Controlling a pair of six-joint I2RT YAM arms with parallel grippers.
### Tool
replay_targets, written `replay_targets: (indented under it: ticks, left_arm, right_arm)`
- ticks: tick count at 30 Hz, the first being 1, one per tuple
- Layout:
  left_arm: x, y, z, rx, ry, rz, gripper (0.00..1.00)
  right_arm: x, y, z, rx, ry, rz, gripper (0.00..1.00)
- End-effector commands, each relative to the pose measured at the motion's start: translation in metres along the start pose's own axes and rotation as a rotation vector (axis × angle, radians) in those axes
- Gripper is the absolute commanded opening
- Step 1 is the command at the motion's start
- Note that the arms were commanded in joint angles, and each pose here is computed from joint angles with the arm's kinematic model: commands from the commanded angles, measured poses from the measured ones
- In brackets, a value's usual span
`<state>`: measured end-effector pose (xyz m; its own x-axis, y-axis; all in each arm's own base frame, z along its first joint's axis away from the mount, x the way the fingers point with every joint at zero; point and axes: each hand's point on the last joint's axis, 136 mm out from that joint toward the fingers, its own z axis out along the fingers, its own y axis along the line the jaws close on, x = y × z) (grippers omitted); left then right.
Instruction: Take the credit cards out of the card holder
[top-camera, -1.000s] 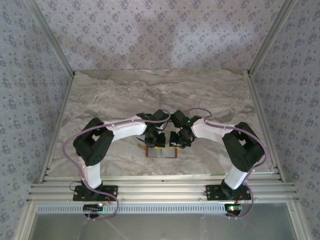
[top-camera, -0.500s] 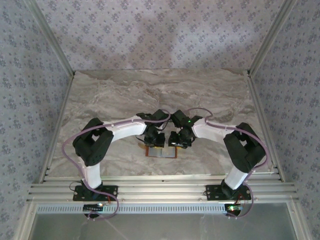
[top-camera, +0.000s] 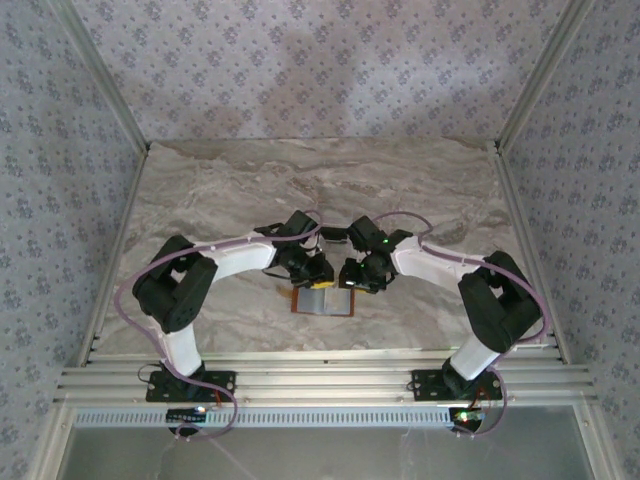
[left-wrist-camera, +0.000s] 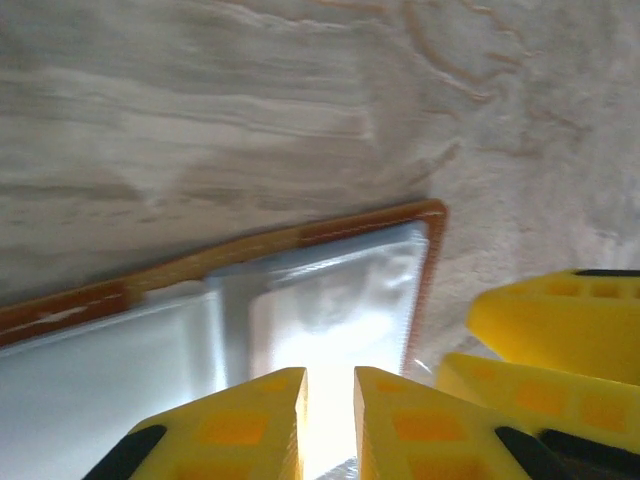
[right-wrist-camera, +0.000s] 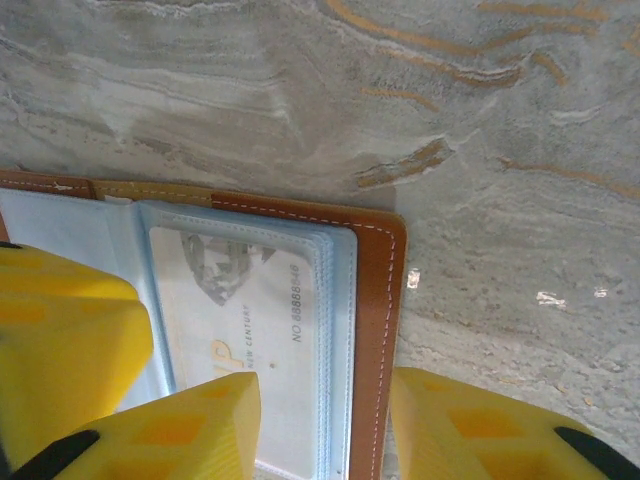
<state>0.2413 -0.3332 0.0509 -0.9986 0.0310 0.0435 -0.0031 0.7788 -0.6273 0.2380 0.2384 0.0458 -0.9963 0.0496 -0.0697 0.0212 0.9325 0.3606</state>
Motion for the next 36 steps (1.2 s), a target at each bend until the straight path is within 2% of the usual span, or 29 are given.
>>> replay_targets:
  ticks: [1,11,25,36]
  left_arm:
    - [0.003,-0.009,0.008,0.067,0.04,-0.01,0.22]
    - [0.003,0.012,0.008,-0.038,0.03,-0.007,0.23]
    - [0.006,0.023,0.012,-0.078,0.042,-0.011,0.23]
    - [0.005,0.029,-0.001,-0.166,0.014,0.033,0.25]
  right_arm:
    - [0.003,-0.006,-0.001,0.018,0.008,0.012,0.41]
    - [0.004,-0.009,-0.001,0.027,0.015,0.014,0.44]
    - [0.004,-0.012,-0.001,0.033,0.014,0.018,0.46]
    - [0.003,-0.011,-0.001,0.035,0.013,0.017,0.46]
